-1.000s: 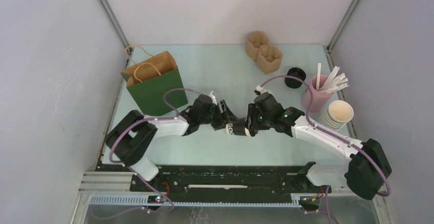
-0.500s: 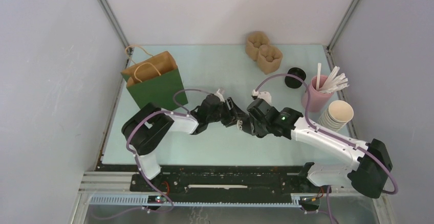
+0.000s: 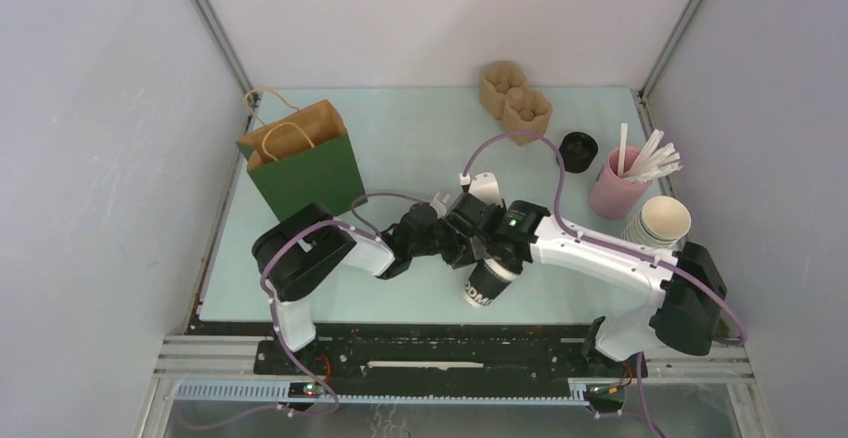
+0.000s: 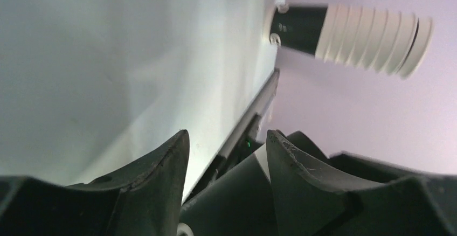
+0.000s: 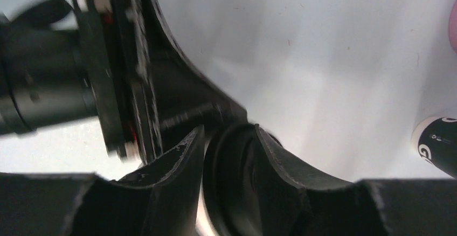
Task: Pack the takeout coffee
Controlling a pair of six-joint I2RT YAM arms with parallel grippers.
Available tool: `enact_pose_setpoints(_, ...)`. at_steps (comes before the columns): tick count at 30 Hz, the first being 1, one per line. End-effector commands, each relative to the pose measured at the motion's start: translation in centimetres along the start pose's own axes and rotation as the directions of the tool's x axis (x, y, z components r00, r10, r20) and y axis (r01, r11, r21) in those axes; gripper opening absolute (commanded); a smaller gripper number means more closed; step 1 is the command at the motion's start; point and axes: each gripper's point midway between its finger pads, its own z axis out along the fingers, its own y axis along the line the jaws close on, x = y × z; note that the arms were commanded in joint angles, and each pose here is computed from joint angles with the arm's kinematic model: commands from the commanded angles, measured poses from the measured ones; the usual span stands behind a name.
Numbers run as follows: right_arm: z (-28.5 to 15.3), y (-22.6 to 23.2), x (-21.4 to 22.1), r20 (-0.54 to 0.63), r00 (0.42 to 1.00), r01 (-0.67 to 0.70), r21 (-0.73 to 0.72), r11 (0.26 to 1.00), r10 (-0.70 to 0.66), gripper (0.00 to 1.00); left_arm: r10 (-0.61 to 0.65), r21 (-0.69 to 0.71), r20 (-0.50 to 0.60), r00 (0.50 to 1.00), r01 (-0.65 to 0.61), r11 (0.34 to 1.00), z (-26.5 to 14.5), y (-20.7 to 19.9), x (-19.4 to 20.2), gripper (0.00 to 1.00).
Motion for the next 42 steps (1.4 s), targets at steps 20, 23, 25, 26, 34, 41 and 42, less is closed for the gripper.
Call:
enact_pose_setpoints(20,-2.1,-1.0,-3.5,0.030,0.983,-0.163,-0.335,0.928,0.183,0.82,0.449,-0.300,0.001,0.894,-0.428,0.853,-7.2,1.2,-4.2,0.86)
enact_pose_setpoints(23,-4.2,-0.3,-1.1,-0.043,0.981,-0.189,-0.417,0.889,0.188,0.87,0.452,-0.245,-0.045,0.891,-0.448,0.860,-8.0,0.4,-2.4,0.92)
enact_pose_setpoints(25,-6.1,0.4,1.2,-0.110,0.978,-0.209,-0.479,0.852,0.177,0.89,0.460,-0.196,-0.082,0.884,-0.467,0.862,-8.6,-0.1,-0.5,0.97)
enact_pose_setpoints(26,-6.9,0.5,2.4,-0.143,0.974,-0.226,-0.500,0.836,0.178,0.90,0.468,-0.175,-0.100,0.878,-0.479,0.860,-8.9,-0.3,0.5,0.99)
enact_pose_setpoints(34,-11.0,1.1,11.6,-0.335,0.924,-0.347,-0.525,0.777,0.186,0.89,0.524,-0.176,-0.097,0.846,-0.533,0.828,-10.5,-0.6,3.1,1.00)
enact_pose_setpoints(41,-10.9,0.0,14.8,-0.381,0.885,-0.420,-0.401,0.814,0.270,0.84,0.519,-0.166,-0.120,0.846,-0.533,0.830,-10.4,-0.5,4.3,1.00)
enact_pose_setpoints(42,-10.8,0.1,15.1,-0.398,0.872,-0.442,-0.389,0.808,0.286,0.81,0.518,-0.162,-0.132,0.845,-0.534,0.829,-10.3,-0.4,4.8,1.00)
